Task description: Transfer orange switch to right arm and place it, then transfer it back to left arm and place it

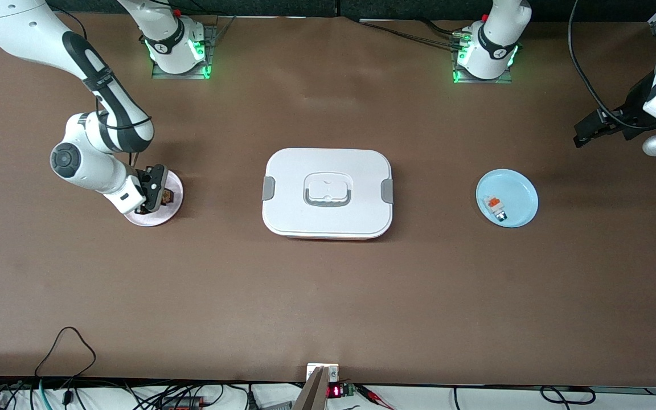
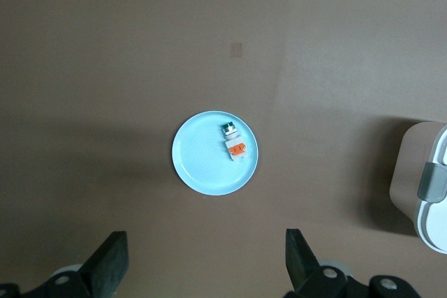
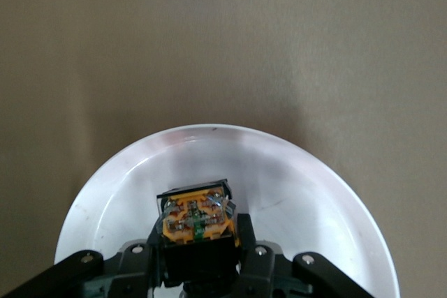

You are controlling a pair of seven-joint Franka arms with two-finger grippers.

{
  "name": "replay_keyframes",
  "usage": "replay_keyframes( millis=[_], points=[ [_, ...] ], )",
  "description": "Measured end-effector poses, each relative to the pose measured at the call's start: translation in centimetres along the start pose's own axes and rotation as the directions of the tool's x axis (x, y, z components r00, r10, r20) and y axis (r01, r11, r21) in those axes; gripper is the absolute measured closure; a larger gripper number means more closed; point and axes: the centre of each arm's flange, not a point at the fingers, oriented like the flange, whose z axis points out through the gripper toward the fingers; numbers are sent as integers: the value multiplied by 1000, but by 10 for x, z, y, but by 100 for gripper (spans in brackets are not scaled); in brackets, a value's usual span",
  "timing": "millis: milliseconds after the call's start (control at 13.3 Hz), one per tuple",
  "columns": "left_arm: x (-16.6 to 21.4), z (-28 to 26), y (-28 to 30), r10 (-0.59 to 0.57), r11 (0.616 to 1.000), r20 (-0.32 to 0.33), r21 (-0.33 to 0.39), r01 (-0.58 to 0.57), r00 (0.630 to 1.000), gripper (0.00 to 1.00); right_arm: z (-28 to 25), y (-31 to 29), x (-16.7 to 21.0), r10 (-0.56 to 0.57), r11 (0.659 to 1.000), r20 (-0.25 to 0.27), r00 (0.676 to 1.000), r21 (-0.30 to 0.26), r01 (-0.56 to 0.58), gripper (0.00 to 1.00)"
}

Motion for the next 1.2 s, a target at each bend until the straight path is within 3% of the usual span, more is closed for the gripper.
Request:
replay_keyframes(
  millis=[225, 450, 599, 749, 824, 1199],
  points=[
    [-1, -4, 1, 2, 1000, 0, 0, -2, 1000, 1, -1, 0, -6, 3, 1000, -1, 1000, 0, -3, 59],
    [-2, -7, 3, 6, 1000, -2, 0, -6, 1000, 1, 0, -1, -7, 72, 997, -3, 997, 7, -72, 48],
    [-2, -8, 3, 5, 1000, -4, -1, -6, 1000, 1, 0, -3, -6, 157, 987, 3, 988, 20, -157, 29],
    [-2, -8, 3, 5, 1000, -5, -1, -5, 1000, 1, -13, 2, 7, 182, 983, 2, 983, 15, -182, 7],
    [-2, -8, 3, 5, 1000, -6, -1, -5, 1000, 1, -28, 7, 15, 190, 982, 3, 982, 20, -190, 0],
    [-2, -9, 2, 4, 1000, -6, -1, -4, 1000, 1, -130, 39, 46, 302, 952, -29, 953, 52, -300, 0]
  ],
)
